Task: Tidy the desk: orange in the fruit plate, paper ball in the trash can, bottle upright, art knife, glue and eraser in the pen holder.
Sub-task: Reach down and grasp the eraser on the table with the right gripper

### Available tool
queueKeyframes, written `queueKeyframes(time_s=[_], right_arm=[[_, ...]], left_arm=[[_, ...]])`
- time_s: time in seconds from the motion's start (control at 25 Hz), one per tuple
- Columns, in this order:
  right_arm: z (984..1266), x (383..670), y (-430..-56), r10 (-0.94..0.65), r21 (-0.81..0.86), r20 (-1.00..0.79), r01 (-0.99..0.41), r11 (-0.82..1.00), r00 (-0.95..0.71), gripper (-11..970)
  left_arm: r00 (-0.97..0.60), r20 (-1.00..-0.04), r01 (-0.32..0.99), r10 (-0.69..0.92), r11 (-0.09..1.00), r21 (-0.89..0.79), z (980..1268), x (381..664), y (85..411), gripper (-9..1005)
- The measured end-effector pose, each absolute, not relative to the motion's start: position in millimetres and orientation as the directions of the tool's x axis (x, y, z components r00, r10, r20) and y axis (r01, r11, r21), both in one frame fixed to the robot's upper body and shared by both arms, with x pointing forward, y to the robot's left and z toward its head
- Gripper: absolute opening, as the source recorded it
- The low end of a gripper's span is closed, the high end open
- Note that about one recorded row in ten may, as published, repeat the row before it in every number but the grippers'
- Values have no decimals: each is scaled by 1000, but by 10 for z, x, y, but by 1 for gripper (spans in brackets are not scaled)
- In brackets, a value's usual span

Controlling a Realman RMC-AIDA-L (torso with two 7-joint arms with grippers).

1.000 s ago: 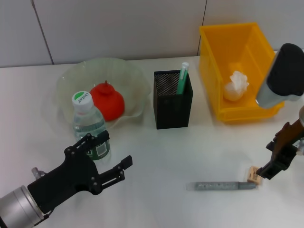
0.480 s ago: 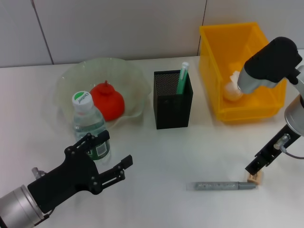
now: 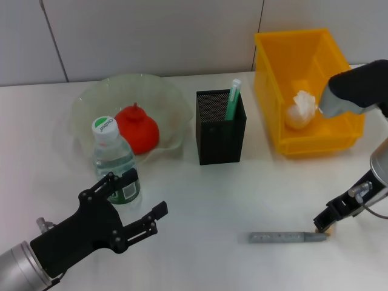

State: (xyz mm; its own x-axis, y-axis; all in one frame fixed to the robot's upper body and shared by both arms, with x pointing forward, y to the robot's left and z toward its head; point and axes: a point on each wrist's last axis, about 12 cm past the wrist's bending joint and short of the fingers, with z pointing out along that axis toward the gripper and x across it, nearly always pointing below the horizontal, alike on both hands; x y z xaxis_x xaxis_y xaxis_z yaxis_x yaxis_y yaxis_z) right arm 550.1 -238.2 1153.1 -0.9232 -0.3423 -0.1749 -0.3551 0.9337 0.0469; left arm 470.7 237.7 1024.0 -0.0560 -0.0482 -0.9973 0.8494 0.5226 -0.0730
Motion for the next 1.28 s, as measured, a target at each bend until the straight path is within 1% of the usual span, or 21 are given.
queueKeyframes(time_s=[0.16, 0.2, 0.44, 0.64, 0.84, 1.0, 1.28], right_arm=[[11526, 5492, -2439, -299, 74, -182, -316, 946, -937, 766], [11531, 5496, -2485, -265, 101, -192, -288, 952, -945, 766], [11497, 5504, -2556, -214, 141, -210, -246, 959, -954, 765], [11484, 5518, -2502, -283, 76, -216, -306, 949, -934, 765], [11505, 5548, -2436, -336, 57, -223, -356, 933, -915, 764], [11511, 5565, -2370, -425, 27, -219, -441, 897, -879, 764], [11480, 5581, -2344, -470, 18, -208, -483, 875, -858, 763]], left_arm=[[-52, -997, 853, -48, 517, -69, 10248, 4715, 2367, 859], [-50, -998, 854, -49, 515, -68, 10250, 4716, 2364, 859], [-47, -998, 858, -46, 510, -65, 10255, 4722, 2355, 859], [-44, -998, 857, -49, 511, -63, 10262, 4728, 2356, 859], [-43, -998, 859, -56, 507, -65, 10269, 4723, 2354, 859], [-41, -997, 861, -66, 504, -69, 10281, 4720, 2354, 859], [-41, -997, 860, -70, 506, -71, 10283, 4723, 2349, 859]])
